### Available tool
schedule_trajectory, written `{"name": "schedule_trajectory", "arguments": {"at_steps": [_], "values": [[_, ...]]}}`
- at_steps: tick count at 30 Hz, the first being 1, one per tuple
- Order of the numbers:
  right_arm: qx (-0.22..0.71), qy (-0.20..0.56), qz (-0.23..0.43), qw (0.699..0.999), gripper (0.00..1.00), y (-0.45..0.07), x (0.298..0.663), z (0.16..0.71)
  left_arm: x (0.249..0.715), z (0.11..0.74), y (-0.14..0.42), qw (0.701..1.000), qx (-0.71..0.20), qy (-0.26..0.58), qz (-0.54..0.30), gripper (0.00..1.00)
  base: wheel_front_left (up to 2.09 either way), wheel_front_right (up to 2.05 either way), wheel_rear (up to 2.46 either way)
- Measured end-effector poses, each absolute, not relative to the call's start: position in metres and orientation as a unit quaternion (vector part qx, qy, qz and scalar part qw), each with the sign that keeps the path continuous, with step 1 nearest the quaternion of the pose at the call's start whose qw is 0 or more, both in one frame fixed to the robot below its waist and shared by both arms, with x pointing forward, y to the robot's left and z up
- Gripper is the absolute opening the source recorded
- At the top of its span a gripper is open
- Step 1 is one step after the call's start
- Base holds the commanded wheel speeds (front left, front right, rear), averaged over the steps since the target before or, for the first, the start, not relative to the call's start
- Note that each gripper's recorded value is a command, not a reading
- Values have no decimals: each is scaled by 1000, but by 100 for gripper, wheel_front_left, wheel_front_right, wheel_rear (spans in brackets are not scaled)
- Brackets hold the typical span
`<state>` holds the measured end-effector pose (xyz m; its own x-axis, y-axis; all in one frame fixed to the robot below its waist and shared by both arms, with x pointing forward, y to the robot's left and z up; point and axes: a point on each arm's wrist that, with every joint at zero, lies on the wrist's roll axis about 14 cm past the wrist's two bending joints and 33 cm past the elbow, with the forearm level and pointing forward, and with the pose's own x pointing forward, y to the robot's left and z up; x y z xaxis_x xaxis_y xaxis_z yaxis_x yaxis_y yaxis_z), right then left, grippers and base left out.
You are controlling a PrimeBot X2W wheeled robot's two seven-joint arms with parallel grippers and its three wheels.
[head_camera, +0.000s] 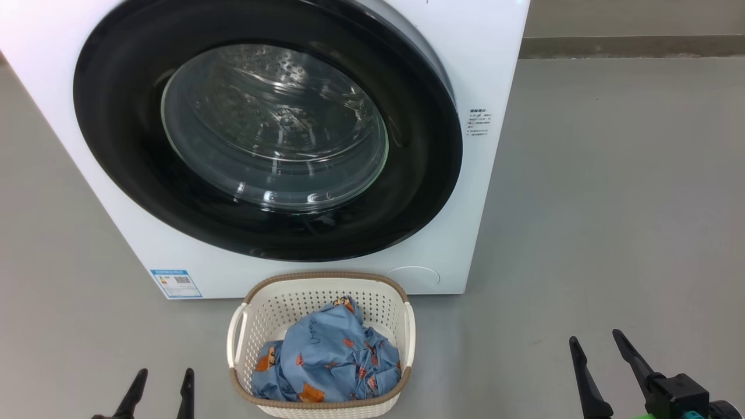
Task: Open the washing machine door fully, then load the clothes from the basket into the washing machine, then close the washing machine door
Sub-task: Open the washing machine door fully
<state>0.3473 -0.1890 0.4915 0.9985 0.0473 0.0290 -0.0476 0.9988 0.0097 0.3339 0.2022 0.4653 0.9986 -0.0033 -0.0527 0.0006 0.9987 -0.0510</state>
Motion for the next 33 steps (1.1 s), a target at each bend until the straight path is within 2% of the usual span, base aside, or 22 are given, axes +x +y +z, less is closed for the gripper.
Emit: {"name": "schedule_trajectory", "arguments": {"at_steps": [33], "values": [[8,-35,28,999,100,-185,345,504,331,472,199,999,-33,15,-2,100,0,0,0]]}}
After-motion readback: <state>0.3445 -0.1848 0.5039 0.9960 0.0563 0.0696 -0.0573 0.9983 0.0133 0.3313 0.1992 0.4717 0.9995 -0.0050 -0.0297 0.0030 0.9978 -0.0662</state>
